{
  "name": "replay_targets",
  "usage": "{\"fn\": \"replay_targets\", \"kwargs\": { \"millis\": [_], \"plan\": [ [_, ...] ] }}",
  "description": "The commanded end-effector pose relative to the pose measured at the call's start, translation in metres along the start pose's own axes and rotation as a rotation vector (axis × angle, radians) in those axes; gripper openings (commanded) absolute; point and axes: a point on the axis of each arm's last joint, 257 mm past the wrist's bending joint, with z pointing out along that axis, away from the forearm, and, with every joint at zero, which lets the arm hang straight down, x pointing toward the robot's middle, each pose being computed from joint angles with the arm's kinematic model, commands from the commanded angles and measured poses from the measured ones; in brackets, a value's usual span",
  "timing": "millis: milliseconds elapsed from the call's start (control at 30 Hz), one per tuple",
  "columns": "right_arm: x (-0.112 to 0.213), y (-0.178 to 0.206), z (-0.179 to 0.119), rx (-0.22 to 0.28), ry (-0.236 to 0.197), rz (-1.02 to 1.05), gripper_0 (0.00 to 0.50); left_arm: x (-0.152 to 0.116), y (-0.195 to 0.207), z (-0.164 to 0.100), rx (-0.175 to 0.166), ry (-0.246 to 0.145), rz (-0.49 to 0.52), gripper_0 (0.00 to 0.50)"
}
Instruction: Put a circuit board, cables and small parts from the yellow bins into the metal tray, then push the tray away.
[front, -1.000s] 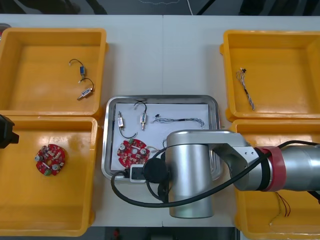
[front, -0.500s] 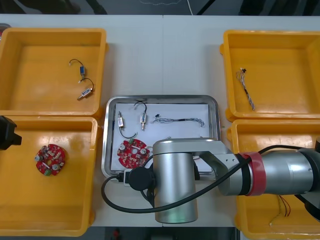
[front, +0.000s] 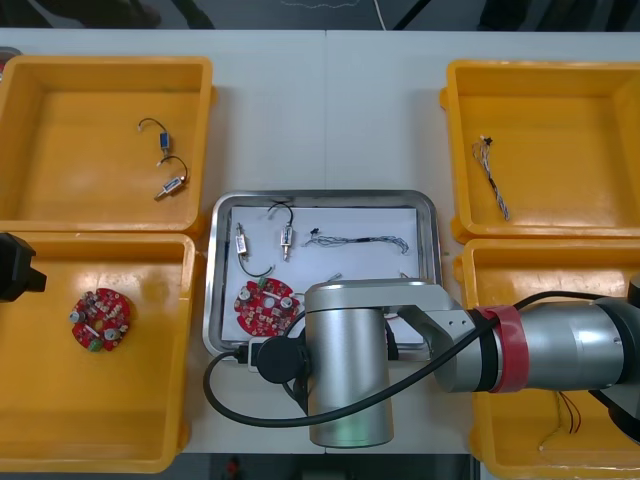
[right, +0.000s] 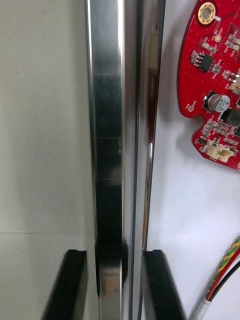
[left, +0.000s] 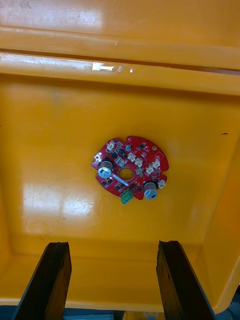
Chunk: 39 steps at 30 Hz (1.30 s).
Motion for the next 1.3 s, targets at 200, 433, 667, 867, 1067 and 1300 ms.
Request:
{"fn": "replay_targets", "kwargs": {
  "millis": [200,433,667,867,1067,1300],
  "plan": [
    [-0.020,-0.013,-0.009,0.067,-0.043,-0.026,0.000,0.001,0.014,-0.011,-0.041,-0.013,0.097,0.500],
    [-0.016,-0.042,-0.016,0.126,-0.034,-0.039,0.000,0.001,0.014,-0.011,-0.041,-0.013,0.097,0.500],
    [-0.012,-0.078,-0.024,0.197,-0.009,-0.043,0.000,0.001,0.014,-0.011,-0.041,-0.013,0.097,0.500],
    [-0.011,-0.105,-0.029,0.235,0.002,-0.012,0.000,0.001,0.014,-0.011,-0.041,-0.013,0.097,0.500],
    [-0.011,-0.133,-0.035,0.281,0.021,-0.006,0.000,0.001,0.014,-0.011,-0.041,-0.013,0.097,0.500],
    [-0.016,-0.161,-0.043,0.312,0.044,-0.006,0.000,0.001,0.014,-0.011,-0.041,-0.013,0.097,0.500]
  ]
}}
